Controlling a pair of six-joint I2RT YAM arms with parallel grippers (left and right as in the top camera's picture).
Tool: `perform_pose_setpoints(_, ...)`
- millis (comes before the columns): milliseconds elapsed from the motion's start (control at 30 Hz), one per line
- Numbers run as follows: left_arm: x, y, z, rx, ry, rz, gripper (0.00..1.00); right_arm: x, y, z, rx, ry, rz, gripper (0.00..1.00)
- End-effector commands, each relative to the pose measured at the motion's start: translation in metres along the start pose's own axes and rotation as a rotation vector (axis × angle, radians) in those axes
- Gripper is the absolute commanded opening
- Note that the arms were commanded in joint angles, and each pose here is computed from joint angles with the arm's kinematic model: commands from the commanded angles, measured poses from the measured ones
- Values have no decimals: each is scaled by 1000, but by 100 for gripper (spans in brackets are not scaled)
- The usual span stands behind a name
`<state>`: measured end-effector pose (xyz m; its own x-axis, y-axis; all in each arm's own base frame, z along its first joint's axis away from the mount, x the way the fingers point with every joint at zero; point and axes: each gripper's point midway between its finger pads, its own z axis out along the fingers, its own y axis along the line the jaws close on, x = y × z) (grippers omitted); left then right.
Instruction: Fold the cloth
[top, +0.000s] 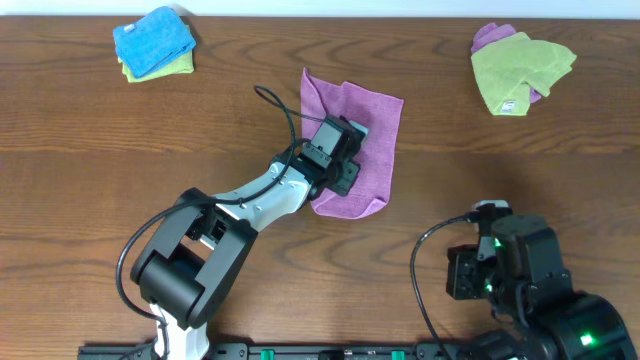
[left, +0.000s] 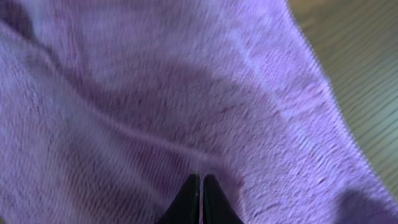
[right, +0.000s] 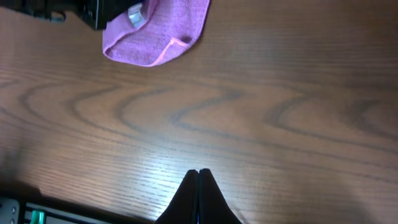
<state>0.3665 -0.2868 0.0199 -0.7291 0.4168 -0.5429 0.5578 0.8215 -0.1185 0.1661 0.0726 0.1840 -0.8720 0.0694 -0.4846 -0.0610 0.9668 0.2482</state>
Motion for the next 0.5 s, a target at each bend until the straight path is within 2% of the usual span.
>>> perform_pose_setpoints(0,8,12,4,-64,43,32,6,-2,0,4,10,7,8,1)
perform_pose_setpoints(333,42,54,-8,-300,193,100,6,-5,1,16,26,46,6,2)
perform_pose_setpoints(467,55,61,-14,-344,250,110,6,-7,1,19,28,50,6,1)
